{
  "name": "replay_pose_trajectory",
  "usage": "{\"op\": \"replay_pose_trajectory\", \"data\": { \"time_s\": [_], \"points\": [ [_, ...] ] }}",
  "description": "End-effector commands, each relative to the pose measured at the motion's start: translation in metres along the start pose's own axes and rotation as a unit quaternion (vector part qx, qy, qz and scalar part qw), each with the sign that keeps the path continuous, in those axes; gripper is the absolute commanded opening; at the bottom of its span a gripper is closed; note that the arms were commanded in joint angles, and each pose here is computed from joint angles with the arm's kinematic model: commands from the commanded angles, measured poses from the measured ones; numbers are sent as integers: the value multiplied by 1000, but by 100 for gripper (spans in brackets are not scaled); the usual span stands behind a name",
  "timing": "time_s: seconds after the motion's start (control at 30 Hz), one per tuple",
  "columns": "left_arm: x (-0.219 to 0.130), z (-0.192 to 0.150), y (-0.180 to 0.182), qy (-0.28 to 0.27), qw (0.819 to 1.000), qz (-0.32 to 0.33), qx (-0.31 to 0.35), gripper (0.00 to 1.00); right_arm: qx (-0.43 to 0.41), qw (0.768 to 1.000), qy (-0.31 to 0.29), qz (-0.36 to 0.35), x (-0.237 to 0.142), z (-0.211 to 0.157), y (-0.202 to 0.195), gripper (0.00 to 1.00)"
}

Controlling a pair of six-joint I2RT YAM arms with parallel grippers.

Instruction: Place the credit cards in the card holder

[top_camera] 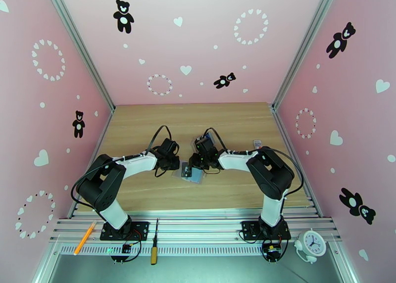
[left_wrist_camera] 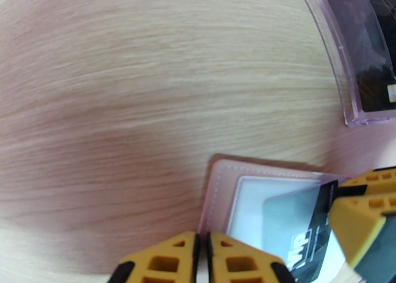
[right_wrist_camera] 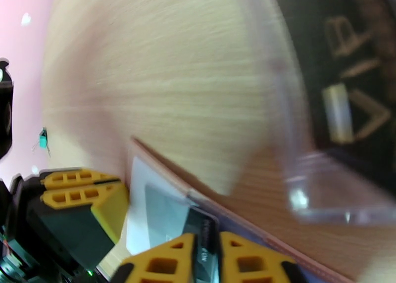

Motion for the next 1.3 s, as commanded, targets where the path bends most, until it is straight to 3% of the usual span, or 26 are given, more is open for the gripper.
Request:
{"op": "replay_pose_trajectory", "data": {
  "time_s": [0.0, 0.5, 1.27],
  "points": [
    [11, -39, 0, 80, 997, -5, -6, 16, -24, 999, 27, -27, -1, -12, 1, 26],
    [3, -36, -3, 67, 998, -13, -14, 16, -147, 982, -28, -114, -45, -25, 37, 34],
    [-6, -71, -4, 77, 996, -36, -34, 16, -111, 984, 4, -139, -18, -47, 10, 37]
  ]
}}
Point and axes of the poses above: each hand's point on the last joint's axis, 136 mm out from that joint toward the fingers, its own x axis out along the fingers, its own y axis along the line the jaws close on, z = x × y, the point moved 6 cm from there along -x, back along the fingers, and after that the axes turned 14 degrees about x, right-handed, at the moved point
